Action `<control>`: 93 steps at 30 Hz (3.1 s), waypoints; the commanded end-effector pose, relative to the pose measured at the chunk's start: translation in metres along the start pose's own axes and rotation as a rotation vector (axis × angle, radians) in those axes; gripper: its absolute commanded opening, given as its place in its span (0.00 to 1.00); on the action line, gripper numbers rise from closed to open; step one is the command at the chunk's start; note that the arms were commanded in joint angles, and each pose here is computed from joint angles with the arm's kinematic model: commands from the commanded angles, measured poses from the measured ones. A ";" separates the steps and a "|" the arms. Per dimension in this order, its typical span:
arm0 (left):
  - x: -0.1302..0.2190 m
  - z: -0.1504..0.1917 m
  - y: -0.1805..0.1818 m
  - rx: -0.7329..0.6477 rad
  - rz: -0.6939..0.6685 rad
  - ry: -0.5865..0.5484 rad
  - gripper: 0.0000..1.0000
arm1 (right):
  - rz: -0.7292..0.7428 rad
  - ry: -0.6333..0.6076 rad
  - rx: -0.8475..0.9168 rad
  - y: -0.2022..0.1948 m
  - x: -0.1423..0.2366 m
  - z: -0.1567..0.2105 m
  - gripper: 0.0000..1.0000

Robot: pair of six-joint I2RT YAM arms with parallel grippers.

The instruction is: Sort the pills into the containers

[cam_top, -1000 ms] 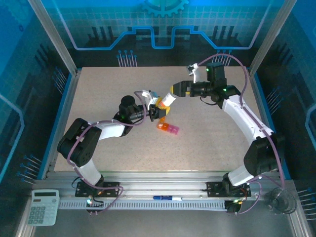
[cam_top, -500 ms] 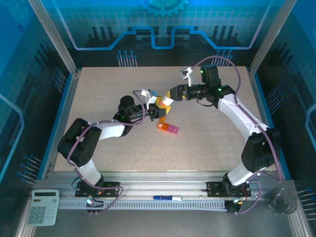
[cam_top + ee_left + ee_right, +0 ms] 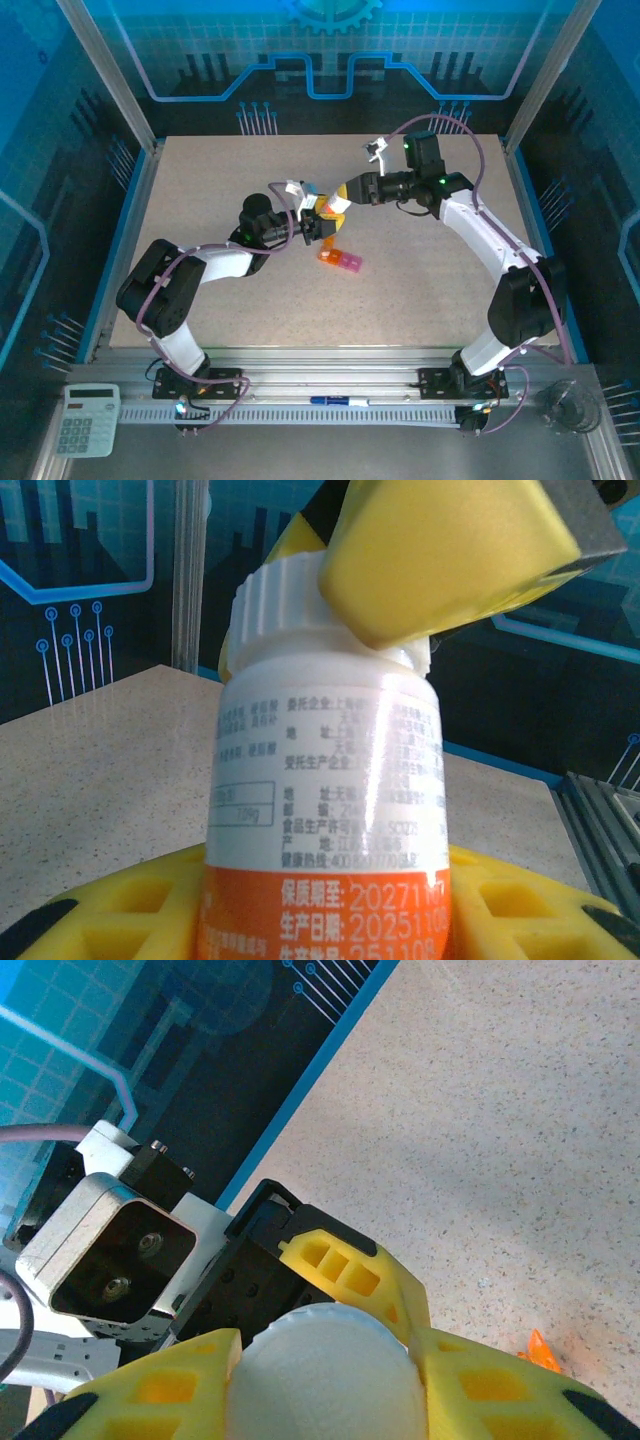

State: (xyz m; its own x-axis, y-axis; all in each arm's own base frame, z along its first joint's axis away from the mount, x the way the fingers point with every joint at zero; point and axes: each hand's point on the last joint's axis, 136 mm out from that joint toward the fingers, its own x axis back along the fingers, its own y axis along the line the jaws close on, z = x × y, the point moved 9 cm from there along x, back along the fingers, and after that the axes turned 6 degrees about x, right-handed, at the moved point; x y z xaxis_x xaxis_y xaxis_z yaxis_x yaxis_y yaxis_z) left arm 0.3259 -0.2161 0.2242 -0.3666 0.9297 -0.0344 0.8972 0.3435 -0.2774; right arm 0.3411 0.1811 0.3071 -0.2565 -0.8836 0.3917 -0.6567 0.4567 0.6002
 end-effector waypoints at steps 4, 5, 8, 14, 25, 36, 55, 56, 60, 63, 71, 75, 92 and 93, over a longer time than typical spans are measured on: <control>-0.004 -0.012 -0.004 -0.055 0.043 -0.042 0.00 | 0.073 -0.034 -0.201 0.009 -0.009 0.005 0.20; -0.004 -0.012 -0.004 -0.058 0.043 -0.043 0.00 | 0.078 -0.040 -0.224 0.009 -0.010 0.006 0.20; -0.004 -0.011 -0.004 -0.059 0.041 -0.040 0.00 | 0.090 -0.053 -0.260 0.010 -0.010 0.007 0.20; -0.003 -0.008 -0.001 -0.055 0.019 -0.039 0.03 | 0.127 -0.073 -0.248 0.005 -0.003 0.007 0.20; 0.009 0.008 0.003 -0.054 -0.075 -0.076 0.99 | 0.329 -0.205 -0.253 -0.036 0.036 0.003 0.20; 0.028 0.009 0.012 -0.024 -0.240 -0.058 0.99 | 0.736 -0.188 -0.219 -0.092 0.059 0.038 0.21; 0.026 -0.008 0.026 0.172 -0.478 0.295 0.99 | 1.114 -0.215 -0.277 -0.146 0.059 0.094 0.21; 0.025 -0.009 0.026 0.177 -0.487 0.306 0.99 | 1.118 -0.216 -0.275 -0.147 0.058 0.096 0.21; 0.028 -0.010 0.026 0.174 -0.511 0.293 0.99 | 1.138 -0.203 -0.274 -0.151 0.055 0.105 0.21; 0.030 -0.012 0.026 0.185 -0.530 0.282 0.99 | 1.143 -0.192 -0.274 -0.155 0.051 0.109 0.21; 0.033 -0.018 0.025 0.175 -0.553 0.278 0.99 | 1.126 -0.122 -0.301 -0.167 0.040 0.130 0.25; 0.039 -0.024 0.025 0.160 -0.615 0.217 0.99 | 1.120 -0.102 -0.296 -0.168 0.036 0.135 0.28; 0.067 -0.035 0.023 0.082 -0.794 -0.111 0.99 | 1.071 -0.126 -0.234 -0.146 0.043 0.105 0.67; 0.066 -0.035 0.023 0.085 -0.790 -0.104 0.99 | 1.060 -0.134 -0.226 -0.143 0.043 0.100 0.69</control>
State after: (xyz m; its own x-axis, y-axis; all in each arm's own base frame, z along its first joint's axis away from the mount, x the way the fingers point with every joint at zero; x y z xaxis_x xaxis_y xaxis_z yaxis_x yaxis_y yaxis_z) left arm 0.3294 -0.1484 0.2322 -0.8762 0.4322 0.2134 0.3544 0.8777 -0.3226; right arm 0.3482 0.0601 0.1423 -0.6605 0.0097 0.7507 0.1274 0.9869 0.0994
